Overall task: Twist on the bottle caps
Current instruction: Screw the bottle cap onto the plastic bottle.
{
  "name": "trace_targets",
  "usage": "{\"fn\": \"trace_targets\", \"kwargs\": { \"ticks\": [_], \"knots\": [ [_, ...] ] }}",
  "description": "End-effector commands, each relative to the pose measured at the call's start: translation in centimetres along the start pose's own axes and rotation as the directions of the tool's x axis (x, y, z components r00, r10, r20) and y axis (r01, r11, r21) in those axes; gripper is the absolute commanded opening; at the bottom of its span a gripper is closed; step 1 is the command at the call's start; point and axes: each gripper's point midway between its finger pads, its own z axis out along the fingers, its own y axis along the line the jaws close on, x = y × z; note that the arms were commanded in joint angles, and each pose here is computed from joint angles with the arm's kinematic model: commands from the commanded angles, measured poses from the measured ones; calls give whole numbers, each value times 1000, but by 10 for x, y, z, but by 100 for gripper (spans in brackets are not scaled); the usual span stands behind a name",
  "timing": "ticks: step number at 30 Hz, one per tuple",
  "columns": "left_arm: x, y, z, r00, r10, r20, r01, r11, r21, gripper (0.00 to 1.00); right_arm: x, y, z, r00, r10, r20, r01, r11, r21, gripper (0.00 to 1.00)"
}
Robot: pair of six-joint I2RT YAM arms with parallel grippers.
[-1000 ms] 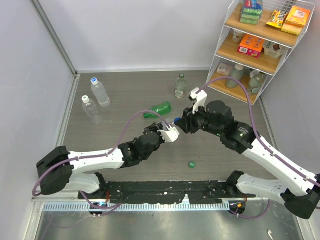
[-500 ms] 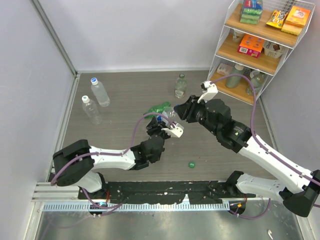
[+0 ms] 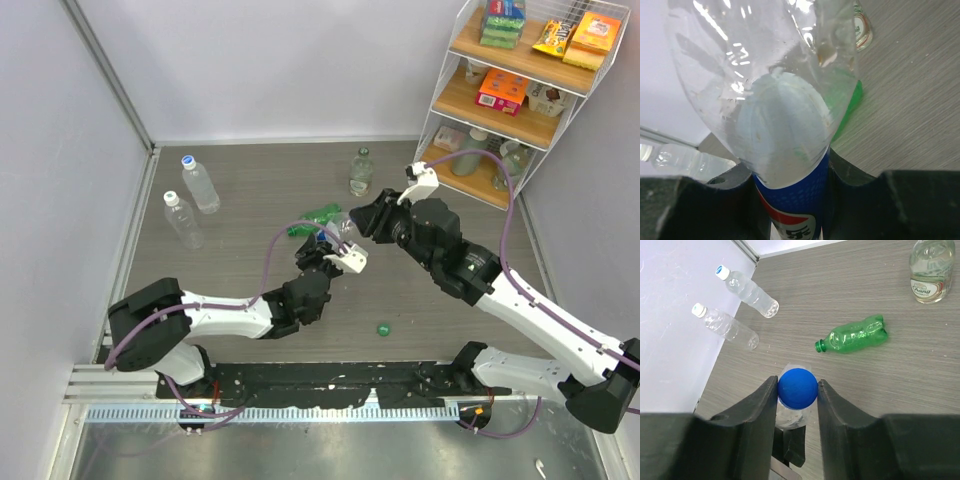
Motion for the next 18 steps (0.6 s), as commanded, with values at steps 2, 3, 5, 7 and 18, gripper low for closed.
{"fn": "trace_targets", "kwargs": {
  "ticks": [2, 3, 5, 7, 18],
  "knots": [
    [-58, -1, 5, 962, -216, 166, 191, 970, 153, 0, 21, 18, -9, 996, 16, -84, -24, 995, -93, 56],
    [-53, 0, 9, 964, -221, 150, 197, 967, 160, 0, 17, 20, -13, 997, 14, -70, -21, 994, -104, 67],
    [-46, 4, 12, 960, -244, 137, 220, 961, 169, 0, 7, 20, -18, 1000, 16, -25, -19, 994, -110, 85],
    [-36, 4, 18, 961, -255, 108, 232, 954, 188, 0, 0, 28, -25, 1000, 9, 5, -8, 986, -167, 86],
    [-12, -12, -17, 923, -384, 32, 240, 638, 731, 0, 0, 45, -67, 867, -493, 71, 479, 787, -388, 87]
  ]
}}
